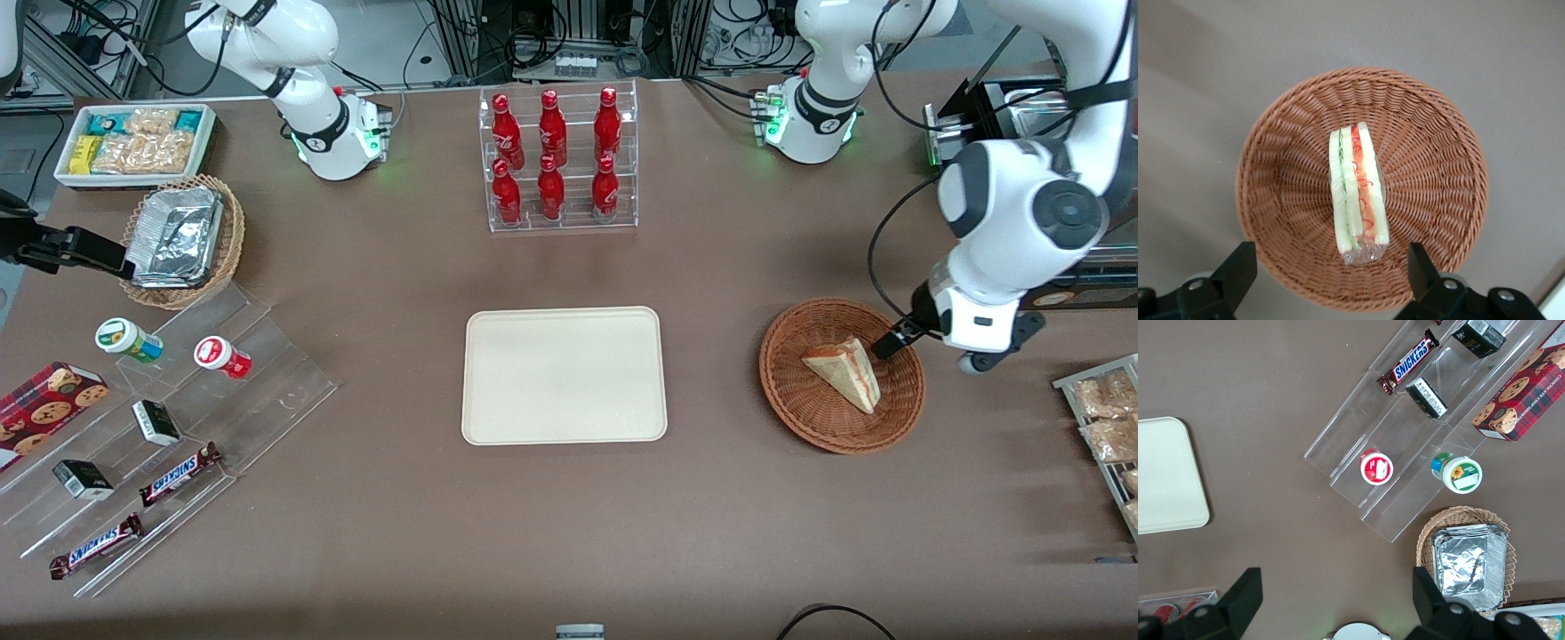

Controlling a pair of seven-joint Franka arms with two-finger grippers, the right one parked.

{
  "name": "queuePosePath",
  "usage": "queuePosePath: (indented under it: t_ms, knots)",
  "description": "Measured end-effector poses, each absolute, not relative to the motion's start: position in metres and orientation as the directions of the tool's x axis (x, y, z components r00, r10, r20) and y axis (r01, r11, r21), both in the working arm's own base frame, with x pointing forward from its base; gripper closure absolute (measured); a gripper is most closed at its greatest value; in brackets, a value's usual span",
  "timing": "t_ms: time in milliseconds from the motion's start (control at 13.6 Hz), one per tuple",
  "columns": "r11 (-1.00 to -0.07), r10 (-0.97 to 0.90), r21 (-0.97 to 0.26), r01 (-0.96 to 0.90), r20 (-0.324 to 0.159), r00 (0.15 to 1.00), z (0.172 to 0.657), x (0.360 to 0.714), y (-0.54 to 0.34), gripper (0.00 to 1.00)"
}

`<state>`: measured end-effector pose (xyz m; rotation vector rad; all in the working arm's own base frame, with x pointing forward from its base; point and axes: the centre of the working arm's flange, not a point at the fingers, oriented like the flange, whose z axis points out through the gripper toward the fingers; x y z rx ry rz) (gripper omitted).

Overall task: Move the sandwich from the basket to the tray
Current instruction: 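Move the left gripper down over the wrapped sandwich in the wicker basket, then close the left gripper on the wrapped sandwich and lift it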

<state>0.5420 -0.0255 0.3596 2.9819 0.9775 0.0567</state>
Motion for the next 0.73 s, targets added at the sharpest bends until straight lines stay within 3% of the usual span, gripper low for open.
queuePosePath:
  t_ms: [734]
  knots:
    - [-0.785, 0.62, 0.046, 0.618, 0.052, 0.783, 0.276, 0.523, -0.047, 0.0]
